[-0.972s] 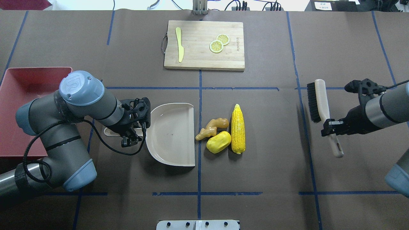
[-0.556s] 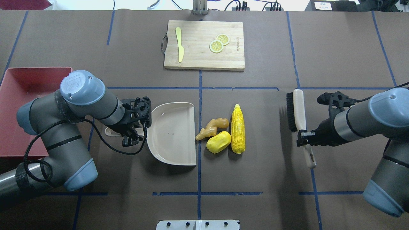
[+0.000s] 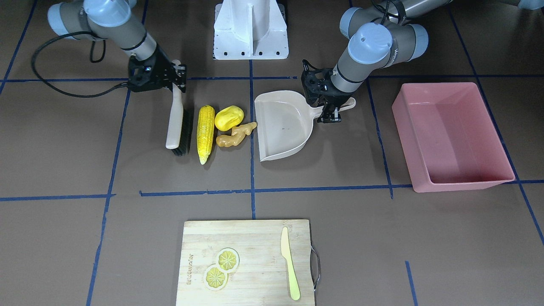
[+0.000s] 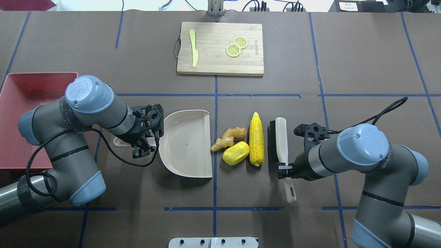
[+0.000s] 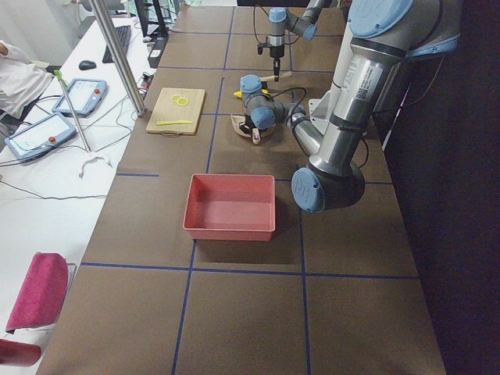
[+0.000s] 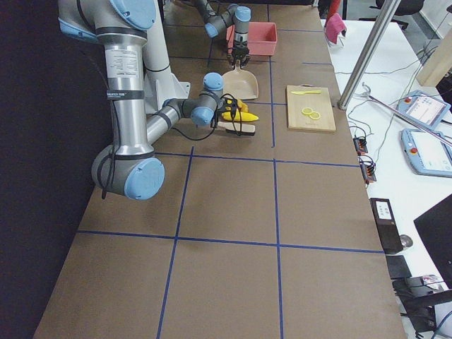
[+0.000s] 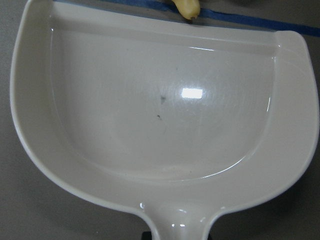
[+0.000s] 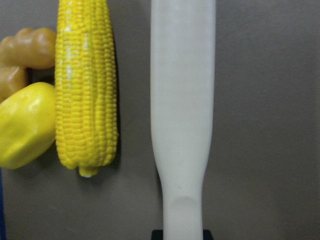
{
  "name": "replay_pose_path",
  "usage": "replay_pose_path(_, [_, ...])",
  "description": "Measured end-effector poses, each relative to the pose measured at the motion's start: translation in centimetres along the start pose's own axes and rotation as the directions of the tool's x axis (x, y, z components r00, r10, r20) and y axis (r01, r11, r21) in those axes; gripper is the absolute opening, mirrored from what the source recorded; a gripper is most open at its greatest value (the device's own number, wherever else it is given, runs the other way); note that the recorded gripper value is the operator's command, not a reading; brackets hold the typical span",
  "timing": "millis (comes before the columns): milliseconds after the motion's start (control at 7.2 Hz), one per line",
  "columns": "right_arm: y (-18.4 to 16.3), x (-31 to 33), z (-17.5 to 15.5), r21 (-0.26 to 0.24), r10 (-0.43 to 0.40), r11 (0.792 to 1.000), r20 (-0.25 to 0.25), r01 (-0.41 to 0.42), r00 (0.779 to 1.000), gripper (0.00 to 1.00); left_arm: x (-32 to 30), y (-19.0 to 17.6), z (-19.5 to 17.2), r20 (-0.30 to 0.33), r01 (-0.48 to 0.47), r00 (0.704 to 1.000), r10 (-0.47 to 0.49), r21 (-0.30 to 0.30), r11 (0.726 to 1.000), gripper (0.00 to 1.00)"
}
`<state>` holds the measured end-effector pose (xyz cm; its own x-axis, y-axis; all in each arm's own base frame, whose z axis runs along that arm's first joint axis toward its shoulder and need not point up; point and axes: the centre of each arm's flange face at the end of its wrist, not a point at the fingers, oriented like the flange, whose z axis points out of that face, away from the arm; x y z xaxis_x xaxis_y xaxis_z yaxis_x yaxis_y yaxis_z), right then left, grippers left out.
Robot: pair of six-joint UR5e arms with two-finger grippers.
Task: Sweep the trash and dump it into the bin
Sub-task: 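Lower the brush behind the corn, potato and ginger with the right gripper, then sweep the corn, potato and ginger into the dustpan with the brush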
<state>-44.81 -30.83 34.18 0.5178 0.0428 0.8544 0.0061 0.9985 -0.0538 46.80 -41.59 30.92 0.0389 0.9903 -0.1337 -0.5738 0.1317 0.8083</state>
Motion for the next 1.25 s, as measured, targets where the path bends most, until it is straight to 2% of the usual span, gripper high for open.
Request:
replay_pose_path(556, [0.3, -4.8, 2.1, -0.002, -0.010, 1.000, 0.035, 0.010, 0.999, 0.00, 0.0, -0.2, 0.0, 0.000, 0.018, 1.000, -0.018, 0.002, 1.000, 0.00])
replay_pose_path(1250, [-0.3, -12.4, 4.3, 0.030, -0.035, 0.999, 0.051, 0.033, 0.998, 0.00, 0.1, -0.4, 0.0, 0.000, 0.035, 0.999, -0.035, 0.004, 0.999, 0.00])
